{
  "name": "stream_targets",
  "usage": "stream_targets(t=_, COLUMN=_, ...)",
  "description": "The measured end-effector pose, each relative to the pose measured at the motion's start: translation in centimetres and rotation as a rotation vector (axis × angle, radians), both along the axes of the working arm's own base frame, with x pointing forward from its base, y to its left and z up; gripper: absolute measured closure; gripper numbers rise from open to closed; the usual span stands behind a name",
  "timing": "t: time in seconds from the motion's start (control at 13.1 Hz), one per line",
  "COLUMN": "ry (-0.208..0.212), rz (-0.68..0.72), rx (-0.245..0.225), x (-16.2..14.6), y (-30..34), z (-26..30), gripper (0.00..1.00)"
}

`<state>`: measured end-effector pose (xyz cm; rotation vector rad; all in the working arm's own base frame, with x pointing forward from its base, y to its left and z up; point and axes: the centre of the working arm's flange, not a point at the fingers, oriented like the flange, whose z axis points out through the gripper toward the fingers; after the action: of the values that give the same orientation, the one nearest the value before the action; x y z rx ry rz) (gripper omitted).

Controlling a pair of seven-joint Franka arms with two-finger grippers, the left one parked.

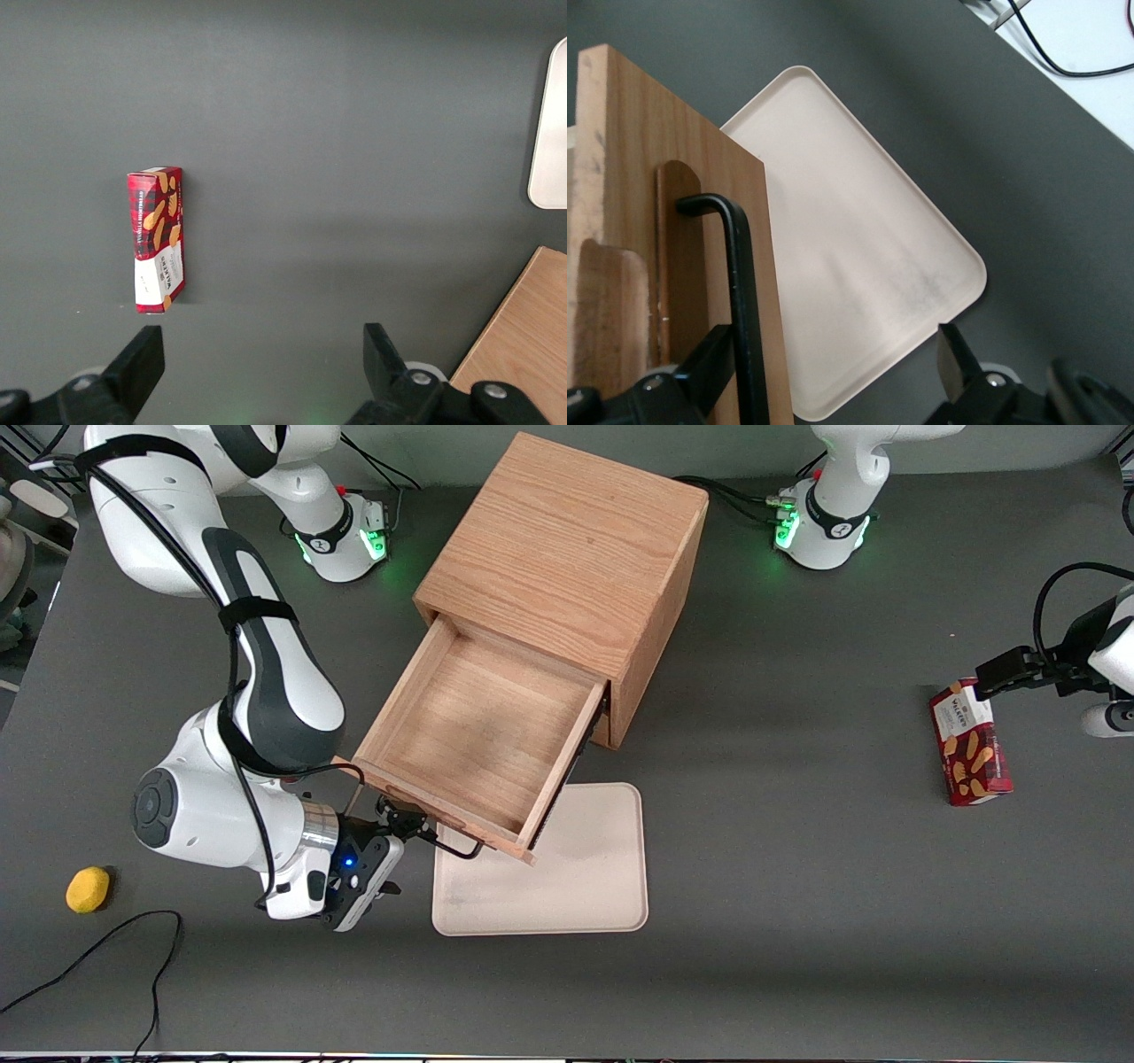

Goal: Open upper drawer

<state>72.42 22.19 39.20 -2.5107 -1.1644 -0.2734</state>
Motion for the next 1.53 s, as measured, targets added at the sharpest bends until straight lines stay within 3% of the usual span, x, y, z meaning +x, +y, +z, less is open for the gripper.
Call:
stream_targets(t=0.15, ry=-0.009, rz=0.002, rx=0.006, x=0.4, y=-0.6, z=1.9, gripper=0.0)
stream_targets(t=0.46, ry=0.025, rz=0.028, rx=0.004, x=0.3, y=-1.5, z=4.6, gripper=0.0)
stream_targets(t=0.92, ry=0.147, rz=0.077, rx=-0.032, x=-1.9, y=-4.8, z=9.2, gripper=0.0)
stream_targets(t=0.99, ry=0.164, rz=0.084, rx=-0.068, x=-2.7, y=-5.9, z=10.7, gripper=0.0)
stream_targets(t=1.07, ry=0.185, rz=0.095, rx=-0.132, x=-3.7, y=-6.9, z=11.9, gripper=0.0)
stream_targets(t=1.22, ry=0.28, rz=0.082, rx=-0.266, x=-5.9, y=-8.2, z=13.1, gripper=0.0)
stream_targets(t=1.3, ry=0.325, rz=0.061, rx=-0.31, x=-6.8, y=-8.7, z=13.3, gripper=0.0)
stream_targets(t=1.53, ry=0.371, rz=0.002, rx=-0.364, x=-9.4, y=-11.5, z=14.8, gripper=0.0)
